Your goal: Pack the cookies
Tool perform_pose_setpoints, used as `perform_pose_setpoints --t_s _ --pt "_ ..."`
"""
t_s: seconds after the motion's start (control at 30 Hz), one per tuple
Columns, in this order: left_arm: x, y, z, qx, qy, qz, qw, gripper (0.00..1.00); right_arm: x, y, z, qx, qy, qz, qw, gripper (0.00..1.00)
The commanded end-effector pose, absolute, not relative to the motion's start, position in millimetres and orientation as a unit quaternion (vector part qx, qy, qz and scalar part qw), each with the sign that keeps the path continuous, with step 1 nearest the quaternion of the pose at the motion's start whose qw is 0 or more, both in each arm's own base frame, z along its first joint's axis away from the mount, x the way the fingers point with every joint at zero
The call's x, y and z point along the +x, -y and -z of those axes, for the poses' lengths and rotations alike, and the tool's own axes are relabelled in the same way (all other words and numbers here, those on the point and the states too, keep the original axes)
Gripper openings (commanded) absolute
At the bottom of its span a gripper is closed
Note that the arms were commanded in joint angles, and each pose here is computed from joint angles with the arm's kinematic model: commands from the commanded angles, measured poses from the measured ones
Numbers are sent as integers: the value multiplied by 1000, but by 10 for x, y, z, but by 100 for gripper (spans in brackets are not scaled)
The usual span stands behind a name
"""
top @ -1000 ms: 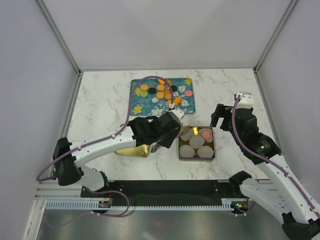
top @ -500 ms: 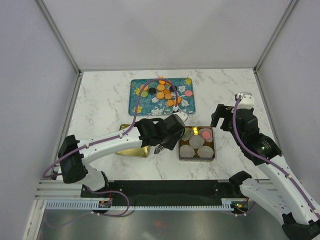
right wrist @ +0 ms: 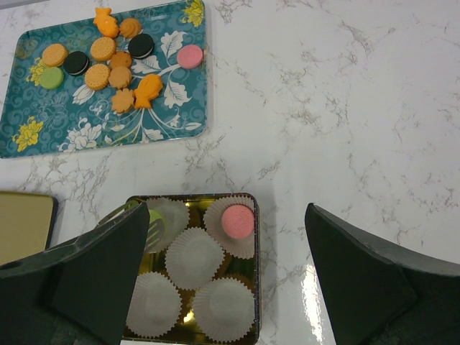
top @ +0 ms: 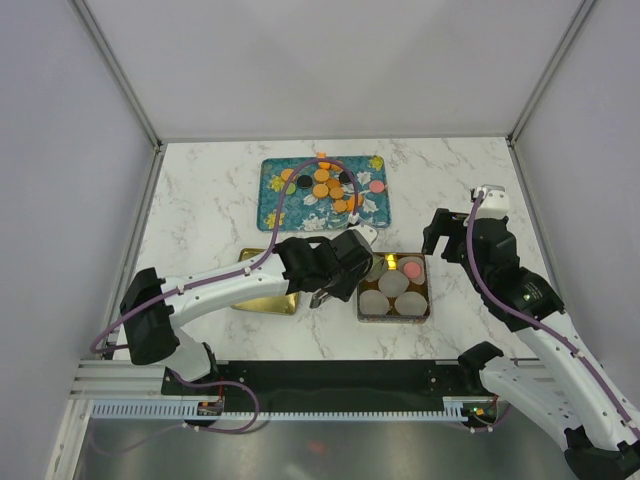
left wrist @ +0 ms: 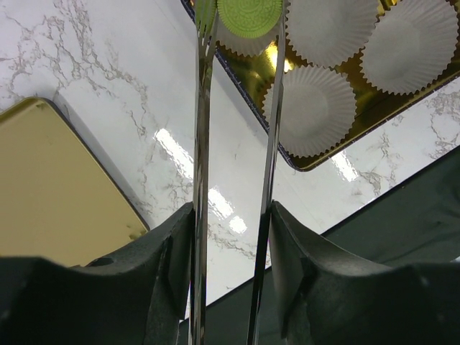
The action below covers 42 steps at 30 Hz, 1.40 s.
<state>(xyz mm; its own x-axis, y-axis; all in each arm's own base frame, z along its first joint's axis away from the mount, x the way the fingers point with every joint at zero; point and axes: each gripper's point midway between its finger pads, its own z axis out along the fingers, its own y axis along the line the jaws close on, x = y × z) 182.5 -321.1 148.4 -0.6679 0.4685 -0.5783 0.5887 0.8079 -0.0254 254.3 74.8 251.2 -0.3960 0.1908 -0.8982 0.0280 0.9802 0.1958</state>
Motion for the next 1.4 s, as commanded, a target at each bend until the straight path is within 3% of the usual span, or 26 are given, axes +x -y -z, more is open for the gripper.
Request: perform_pose_setpoints --t_s 0.0,0.37,0.63,0.93,1.37 --pt "1918 3315 -1597 269 -902 116 315 51 2555 -719 -2561 70 -825 -71 556 98" --pt "1907 3324 -1645 268 -901 124 317 53 2552 -724 -2578 69 -824 -73 558 98" --pt "1959 3288 -2169 241 -882 164 369 52 2556 -723 -2588 70 -824 -73 558 98" --pt "2649 2998 -2327 188 -891 142 388 52 2562 -742 -2608 69 -824 -77 557 98" --pt "3355 2780 -1728 150 -926 85 336 54 2545 -780 -2632 63 -825 -88 555 98"
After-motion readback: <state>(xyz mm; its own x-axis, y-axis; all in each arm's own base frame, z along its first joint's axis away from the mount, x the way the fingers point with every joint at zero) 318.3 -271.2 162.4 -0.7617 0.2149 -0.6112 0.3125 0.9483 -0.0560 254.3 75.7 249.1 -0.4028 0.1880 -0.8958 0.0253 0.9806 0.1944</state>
